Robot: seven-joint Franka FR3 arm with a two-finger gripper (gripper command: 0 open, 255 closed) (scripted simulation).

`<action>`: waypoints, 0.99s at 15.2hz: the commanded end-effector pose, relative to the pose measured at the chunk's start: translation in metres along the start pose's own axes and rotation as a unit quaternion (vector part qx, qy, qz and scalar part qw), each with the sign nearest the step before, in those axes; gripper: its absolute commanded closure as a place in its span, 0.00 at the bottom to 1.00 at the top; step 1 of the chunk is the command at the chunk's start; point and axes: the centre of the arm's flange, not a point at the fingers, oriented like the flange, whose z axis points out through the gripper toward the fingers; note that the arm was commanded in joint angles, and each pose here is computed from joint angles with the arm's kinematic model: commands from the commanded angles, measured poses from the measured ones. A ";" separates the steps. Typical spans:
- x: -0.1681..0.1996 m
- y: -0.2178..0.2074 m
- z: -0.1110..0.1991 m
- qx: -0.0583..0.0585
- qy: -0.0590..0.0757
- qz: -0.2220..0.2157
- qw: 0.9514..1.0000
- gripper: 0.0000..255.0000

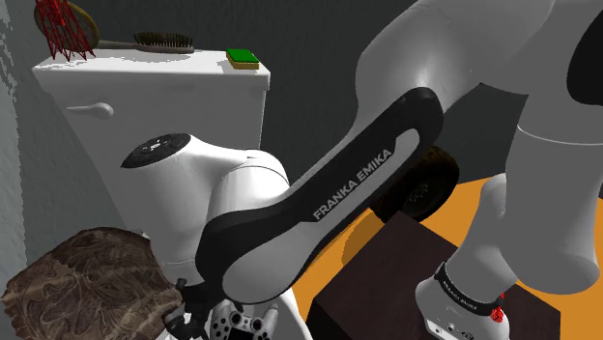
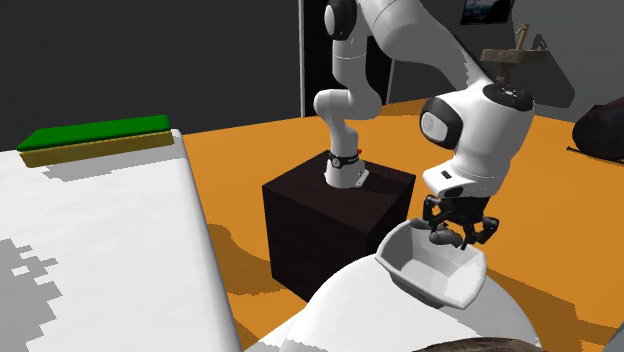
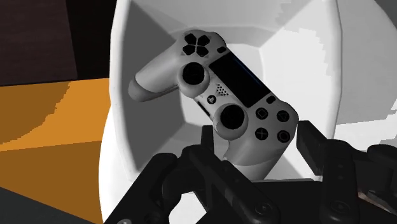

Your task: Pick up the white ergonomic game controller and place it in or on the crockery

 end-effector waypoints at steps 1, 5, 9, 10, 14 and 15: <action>0.000 -0.002 0.009 0.000 0.000 0.001 1.000 1.00; 0.004 -0.003 0.030 0.000 0.000 0.001 1.000 1.00; 0.007 -0.003 0.051 0.000 0.000 0.001 1.000 1.00; 0.008 -0.004 0.056 0.000 0.000 0.001 1.000 1.00; 0.009 -0.004 0.064 0.000 0.000 0.001 1.000 1.00; 0.009 -0.004 0.064 0.000 0.000 0.001 1.000 1.00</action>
